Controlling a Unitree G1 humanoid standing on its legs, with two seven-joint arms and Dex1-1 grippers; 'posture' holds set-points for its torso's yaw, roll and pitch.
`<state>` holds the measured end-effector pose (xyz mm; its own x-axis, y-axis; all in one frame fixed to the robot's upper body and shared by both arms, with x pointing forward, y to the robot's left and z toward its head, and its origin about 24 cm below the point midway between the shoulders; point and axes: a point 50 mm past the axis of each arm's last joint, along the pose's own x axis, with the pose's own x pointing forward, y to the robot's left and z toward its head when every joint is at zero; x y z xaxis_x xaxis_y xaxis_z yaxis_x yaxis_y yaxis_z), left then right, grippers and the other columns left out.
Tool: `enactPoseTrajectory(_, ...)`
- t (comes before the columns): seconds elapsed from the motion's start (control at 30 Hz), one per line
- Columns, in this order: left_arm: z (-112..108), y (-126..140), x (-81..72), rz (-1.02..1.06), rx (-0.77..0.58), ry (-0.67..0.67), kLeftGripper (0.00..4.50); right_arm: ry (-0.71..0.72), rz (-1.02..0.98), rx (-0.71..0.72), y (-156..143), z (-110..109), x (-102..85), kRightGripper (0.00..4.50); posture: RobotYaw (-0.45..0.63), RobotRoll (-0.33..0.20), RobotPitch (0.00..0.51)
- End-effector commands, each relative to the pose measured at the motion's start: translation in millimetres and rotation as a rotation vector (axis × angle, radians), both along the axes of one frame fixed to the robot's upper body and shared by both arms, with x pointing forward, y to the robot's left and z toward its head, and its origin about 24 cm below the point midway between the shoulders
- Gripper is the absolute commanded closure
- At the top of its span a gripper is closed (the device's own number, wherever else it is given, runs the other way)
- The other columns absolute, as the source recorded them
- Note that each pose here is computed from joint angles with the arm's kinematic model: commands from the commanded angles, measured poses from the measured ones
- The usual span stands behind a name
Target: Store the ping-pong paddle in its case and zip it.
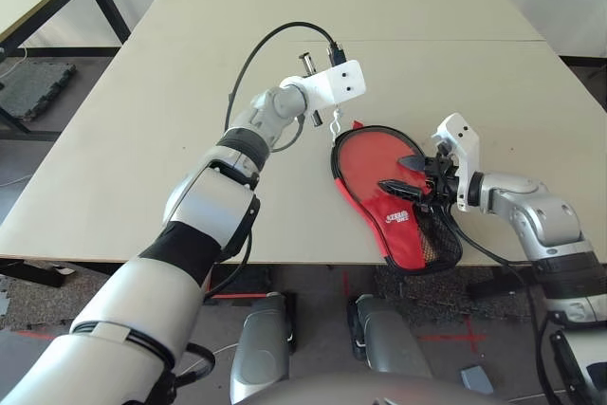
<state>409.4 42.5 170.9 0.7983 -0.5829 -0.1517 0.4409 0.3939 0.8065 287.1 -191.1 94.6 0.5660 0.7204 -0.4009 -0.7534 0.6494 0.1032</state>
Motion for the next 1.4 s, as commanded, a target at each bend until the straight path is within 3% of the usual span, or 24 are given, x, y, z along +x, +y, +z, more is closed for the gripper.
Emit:
enactPoseTrajectory(0.03,9,-12,-1.8,-0.033,-0.002,-0.050,4.48,0.129,-0.012,-0.003,1,-23,-10.6,0.00,-0.07,0.000,0.161)
enactPoseTrajectory(0.37,5,-49,-16.5,-0.159,-0.035,-0.063,4.48,0.138,-0.017,0.007,3,-23,-14.7,0.00,-0.08,0.000,0.164)
enactPoseTrajectory(0.63,-24,-67,-29.4,-0.213,0.056,0.012,4.48,0.137,-0.008,0.015,7,-22,-13.9,0.00,-0.09,0.000,0.166)
enactPoseTrajectory(1.13,-53,-69,-40.5,-0.284,0.150,0.176,4.48,0.137,-0.016,0.023,7,-22,-18.2,0.00,-0.11,0.000,0.165)
enactPoseTrajectory(1.4,-48,-58,-35.9,-0.305,0.146,0.253,4.48,0.138,-0.009,0.012,5,-22,-15.0,0.00,-0.08,0.000,0.156)
